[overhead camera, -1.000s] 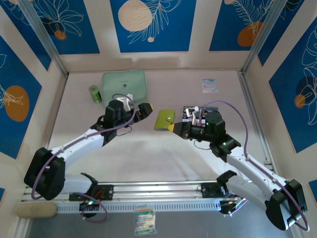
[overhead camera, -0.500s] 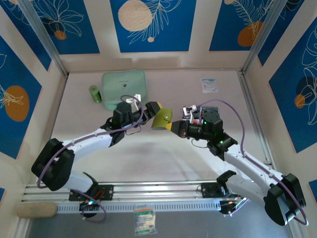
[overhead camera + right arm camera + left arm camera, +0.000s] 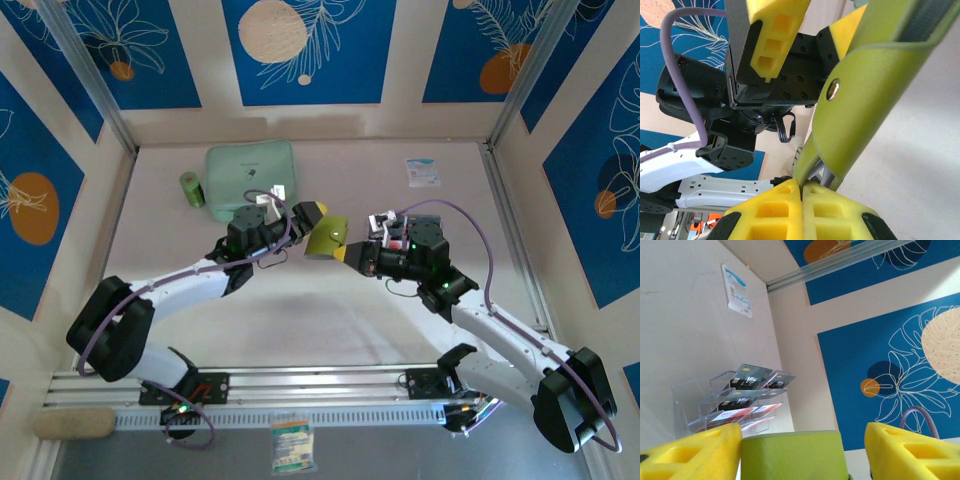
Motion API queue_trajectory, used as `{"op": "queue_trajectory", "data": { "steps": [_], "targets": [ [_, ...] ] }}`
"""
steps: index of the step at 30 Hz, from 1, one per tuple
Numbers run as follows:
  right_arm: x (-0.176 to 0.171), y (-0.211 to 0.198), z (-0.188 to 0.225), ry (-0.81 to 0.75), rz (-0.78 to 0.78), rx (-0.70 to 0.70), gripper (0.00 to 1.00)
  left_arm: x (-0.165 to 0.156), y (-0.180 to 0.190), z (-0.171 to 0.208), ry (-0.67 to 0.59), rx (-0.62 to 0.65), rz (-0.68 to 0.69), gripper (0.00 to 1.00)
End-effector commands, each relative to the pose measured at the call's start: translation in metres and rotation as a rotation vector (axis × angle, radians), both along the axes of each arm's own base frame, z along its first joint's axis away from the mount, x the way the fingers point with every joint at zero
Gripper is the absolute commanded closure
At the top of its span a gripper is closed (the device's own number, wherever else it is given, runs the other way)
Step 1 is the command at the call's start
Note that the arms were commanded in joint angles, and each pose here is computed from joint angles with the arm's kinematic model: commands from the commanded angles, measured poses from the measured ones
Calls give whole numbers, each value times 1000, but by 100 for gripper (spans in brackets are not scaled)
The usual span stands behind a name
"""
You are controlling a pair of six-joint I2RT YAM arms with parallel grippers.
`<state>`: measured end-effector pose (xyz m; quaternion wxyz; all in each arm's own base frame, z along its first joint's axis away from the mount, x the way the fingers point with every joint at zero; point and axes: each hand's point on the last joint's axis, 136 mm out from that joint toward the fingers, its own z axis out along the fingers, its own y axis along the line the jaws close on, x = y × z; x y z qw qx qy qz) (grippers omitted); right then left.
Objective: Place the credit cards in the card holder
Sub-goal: Pass the card holder.
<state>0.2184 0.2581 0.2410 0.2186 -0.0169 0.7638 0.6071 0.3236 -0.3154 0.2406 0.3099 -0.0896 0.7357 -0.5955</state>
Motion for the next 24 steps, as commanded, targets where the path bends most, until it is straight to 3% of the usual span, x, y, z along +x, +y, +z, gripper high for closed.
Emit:
{"op": "queue_trajectory", "data": {
  "steps": [1, 24],
  "targets": [
    [2, -3, 10, -34, -15, 26, 100, -4, -6, 21, -56, -52, -30, 39],
    [5, -6, 7, -22, -37, 25, 100, -13, -12, 28, -99, -62, -84, 67]
  ]
}}
